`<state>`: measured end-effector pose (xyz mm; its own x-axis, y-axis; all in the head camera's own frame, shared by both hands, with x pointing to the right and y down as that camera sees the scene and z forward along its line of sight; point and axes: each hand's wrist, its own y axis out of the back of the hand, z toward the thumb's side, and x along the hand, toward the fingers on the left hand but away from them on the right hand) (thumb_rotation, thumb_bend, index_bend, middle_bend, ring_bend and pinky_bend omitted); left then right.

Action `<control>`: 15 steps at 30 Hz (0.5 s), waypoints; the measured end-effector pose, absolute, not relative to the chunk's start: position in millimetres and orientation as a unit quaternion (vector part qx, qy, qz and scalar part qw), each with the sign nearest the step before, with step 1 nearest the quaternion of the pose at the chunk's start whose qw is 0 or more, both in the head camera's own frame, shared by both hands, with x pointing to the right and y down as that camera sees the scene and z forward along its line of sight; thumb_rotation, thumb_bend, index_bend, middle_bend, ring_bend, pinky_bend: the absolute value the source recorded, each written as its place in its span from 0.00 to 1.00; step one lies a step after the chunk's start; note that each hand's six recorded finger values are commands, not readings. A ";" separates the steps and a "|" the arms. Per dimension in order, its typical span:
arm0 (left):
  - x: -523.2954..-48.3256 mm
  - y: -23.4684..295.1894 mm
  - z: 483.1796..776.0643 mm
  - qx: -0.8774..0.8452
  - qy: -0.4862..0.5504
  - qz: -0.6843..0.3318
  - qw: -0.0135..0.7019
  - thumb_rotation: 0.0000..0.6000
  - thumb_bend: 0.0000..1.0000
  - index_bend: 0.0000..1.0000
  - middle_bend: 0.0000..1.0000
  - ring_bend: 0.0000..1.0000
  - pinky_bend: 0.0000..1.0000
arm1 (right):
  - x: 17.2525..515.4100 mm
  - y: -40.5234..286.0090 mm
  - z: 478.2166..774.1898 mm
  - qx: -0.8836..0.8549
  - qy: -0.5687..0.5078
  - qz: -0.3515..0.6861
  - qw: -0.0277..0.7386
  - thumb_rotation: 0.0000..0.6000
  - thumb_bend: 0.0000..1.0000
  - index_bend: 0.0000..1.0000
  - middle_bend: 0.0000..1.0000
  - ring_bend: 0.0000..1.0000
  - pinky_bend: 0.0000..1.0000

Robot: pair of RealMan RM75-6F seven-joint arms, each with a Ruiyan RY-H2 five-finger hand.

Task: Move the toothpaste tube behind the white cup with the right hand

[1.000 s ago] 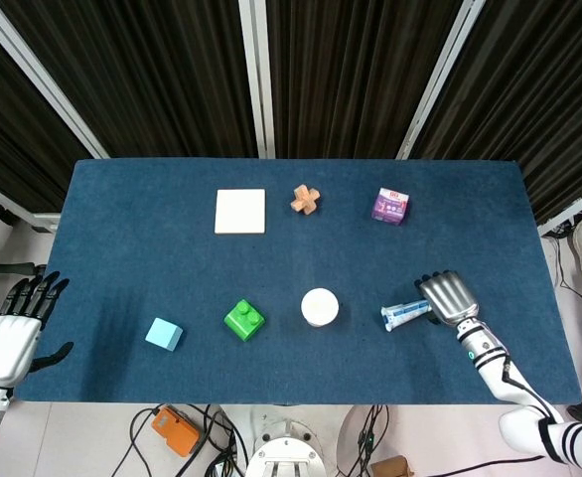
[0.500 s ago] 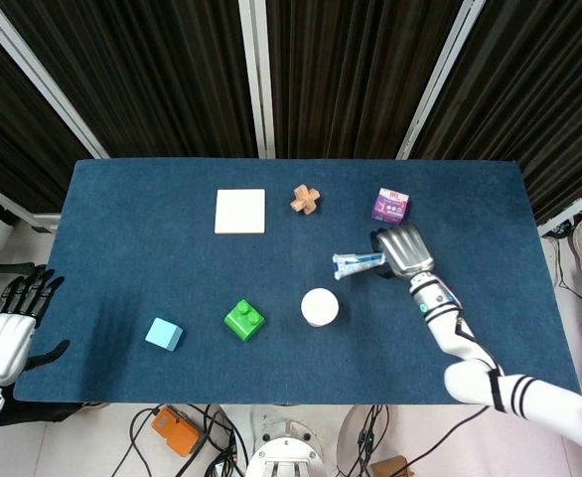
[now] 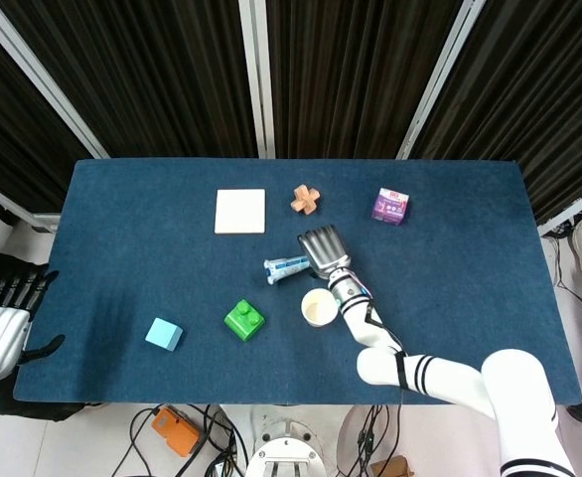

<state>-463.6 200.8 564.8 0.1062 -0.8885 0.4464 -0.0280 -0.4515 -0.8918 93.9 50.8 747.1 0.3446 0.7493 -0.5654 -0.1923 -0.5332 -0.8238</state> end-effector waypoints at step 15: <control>-459.5 203.0 566.9 -0.638 0.356 -0.566 0.383 1.00 0.16 0.00 0.00 0.00 0.01 | 106.3 56.5 736.7 -0.721 -0.197 0.531 0.400 1.00 0.43 0.00 0.14 0.14 0.49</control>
